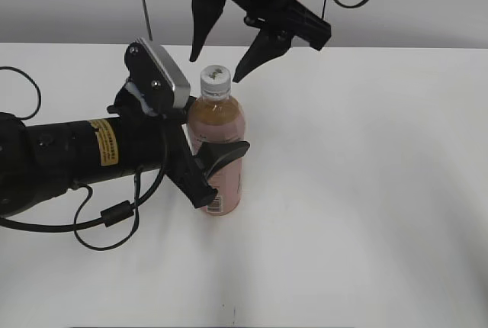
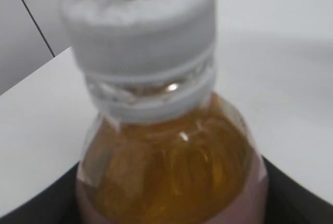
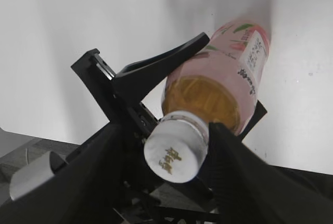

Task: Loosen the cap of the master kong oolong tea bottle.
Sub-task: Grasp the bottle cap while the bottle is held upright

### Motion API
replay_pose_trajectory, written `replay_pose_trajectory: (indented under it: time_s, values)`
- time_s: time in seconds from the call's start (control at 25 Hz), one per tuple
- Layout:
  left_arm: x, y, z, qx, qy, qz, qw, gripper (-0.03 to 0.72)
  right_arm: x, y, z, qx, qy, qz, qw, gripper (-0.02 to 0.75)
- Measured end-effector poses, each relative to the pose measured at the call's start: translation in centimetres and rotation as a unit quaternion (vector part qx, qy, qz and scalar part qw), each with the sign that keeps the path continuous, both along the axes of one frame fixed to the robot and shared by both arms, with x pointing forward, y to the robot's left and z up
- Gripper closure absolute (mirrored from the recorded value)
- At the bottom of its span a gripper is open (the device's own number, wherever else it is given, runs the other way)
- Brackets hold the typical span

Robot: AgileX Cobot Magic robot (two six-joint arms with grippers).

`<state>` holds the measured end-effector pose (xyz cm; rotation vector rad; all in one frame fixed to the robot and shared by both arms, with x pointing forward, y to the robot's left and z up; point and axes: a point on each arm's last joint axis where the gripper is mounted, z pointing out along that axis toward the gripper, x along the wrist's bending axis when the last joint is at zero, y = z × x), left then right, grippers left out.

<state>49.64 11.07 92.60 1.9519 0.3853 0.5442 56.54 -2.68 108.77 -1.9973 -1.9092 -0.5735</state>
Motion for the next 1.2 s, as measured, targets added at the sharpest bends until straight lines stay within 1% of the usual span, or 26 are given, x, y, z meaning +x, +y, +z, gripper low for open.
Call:
replay_pose_trajectory:
  time_s: [0.2, 0.4, 0.48, 0.6, 0.76, 0.88, 1.0, 1.08, 1.2]
  values:
    - [0.0, 0.0, 0.0, 0.0, 0.0, 0.0, 1.0, 0.233, -0.43, 0.25, -0.77, -0.001, 0.016, 0.006, 1.0, 0.339]
    - [0.0, 0.0, 0.0, 0.0, 0.0, 0.0, 1.0, 0.233, -0.5, 0.33, -0.81, -0.002, 0.016, 0.007, 1.0, 0.346]
    - [0.0, 0.0, 0.0, 0.0, 0.0, 0.0, 1.0, 0.233, -0.5, 0.33, -0.81, -0.002, 0.016, 0.007, 1.0, 0.382]
    - [0.0, 0.0, 0.0, 0.0, 0.0, 0.0, 1.0, 0.233, -0.47, 0.28, -0.84, -0.006, 0.013, 0.01, 1.0, 0.458]
    - [0.01, 0.01, 0.0, 0.0, 0.0, 0.001, 1.0, 0.233, -0.46, 0.28, -0.88, -0.007, 0.006, 0.022, 1.0, 0.458]
    - [0.01, 0.01, 0.0, 0.0, 0.0, 0.001, 1.0, 0.233, -0.46, 0.28, -0.88, -0.01, -0.016, 0.063, 0.998, 0.458]
    - [0.01, 0.01, 0.0, 0.0, 0.0, 0.001, 1.0, 0.233, -0.46, 0.27, -0.89, -0.014, -0.057, 0.136, 0.989, 0.458]
    - [0.01, 0.01, 0.0, 0.0, 0.0, 0.001, 1.0, 0.233, -0.46, 0.27, -0.89, -0.018, -0.091, 0.197, 0.976, 0.458]
    - [0.01, 0.01, 0.0, 0.0, 0.0, 0.001, 1.0, 0.233, -0.39, 0.16, -0.94, -0.03, -0.14, 0.281, 0.949, 0.458]
